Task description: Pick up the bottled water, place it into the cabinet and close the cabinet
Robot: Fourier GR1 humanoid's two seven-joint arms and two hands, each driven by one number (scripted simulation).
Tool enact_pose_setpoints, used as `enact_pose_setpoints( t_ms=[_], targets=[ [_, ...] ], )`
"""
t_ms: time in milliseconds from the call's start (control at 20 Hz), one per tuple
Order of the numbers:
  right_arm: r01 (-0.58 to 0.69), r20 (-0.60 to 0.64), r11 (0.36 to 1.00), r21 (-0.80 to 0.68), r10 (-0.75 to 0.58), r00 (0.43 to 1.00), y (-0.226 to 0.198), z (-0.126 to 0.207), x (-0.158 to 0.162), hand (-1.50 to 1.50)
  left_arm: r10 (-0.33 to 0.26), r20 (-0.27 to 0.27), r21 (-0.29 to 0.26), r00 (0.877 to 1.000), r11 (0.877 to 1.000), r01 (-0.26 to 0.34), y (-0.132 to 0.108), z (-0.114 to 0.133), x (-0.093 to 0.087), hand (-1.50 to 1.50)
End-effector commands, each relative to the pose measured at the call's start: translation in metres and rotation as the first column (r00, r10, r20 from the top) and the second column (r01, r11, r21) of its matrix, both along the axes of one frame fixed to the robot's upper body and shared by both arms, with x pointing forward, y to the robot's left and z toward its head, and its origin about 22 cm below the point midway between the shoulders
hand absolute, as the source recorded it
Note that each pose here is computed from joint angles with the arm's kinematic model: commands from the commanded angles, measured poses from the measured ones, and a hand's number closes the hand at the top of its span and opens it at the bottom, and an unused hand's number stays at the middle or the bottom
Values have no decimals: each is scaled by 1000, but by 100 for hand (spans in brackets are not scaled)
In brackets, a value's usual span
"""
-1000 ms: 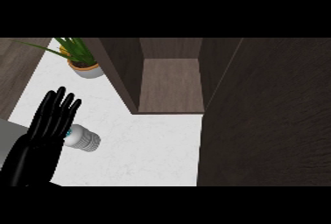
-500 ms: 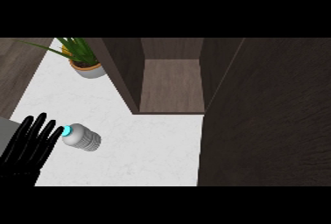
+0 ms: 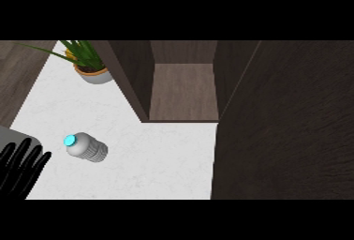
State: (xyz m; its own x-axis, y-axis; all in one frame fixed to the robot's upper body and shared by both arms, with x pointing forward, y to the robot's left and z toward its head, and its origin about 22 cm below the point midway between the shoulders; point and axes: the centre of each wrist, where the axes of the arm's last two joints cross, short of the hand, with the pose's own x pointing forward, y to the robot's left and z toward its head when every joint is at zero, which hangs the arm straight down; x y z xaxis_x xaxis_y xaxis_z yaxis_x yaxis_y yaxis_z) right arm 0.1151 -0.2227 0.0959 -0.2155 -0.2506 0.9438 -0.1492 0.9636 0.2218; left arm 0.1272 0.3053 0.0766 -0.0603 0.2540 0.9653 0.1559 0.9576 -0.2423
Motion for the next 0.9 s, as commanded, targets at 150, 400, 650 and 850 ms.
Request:
enact_pose_setpoints(
  t_ms=[150, 400, 650, 850],
  targets=[
    [4, 18, 1000, -18, -4, 1000, -11, 14, -6, -150, 12, 16, 13, 1000, 1000, -12, 13, -17, -17, -150],
    [-2, 15, 1000, -13, 3, 1000, 3, -5, 7, -150, 42, 19, -13, 999, 999, -42, 22, -45, -1, -150],
    [-1, 22, 1000, -15, 1, 1000, -6, -24, -7, -150, 107, 33, 4, 994, 994, -107, 47, -45, -6, -150],
    [-18, 33, 1000, -20, 19, 999, -14, -34, -23, -150, 109, 22, 55, 994, 992, -110, 49, -53, 33, -150]
  ],
)
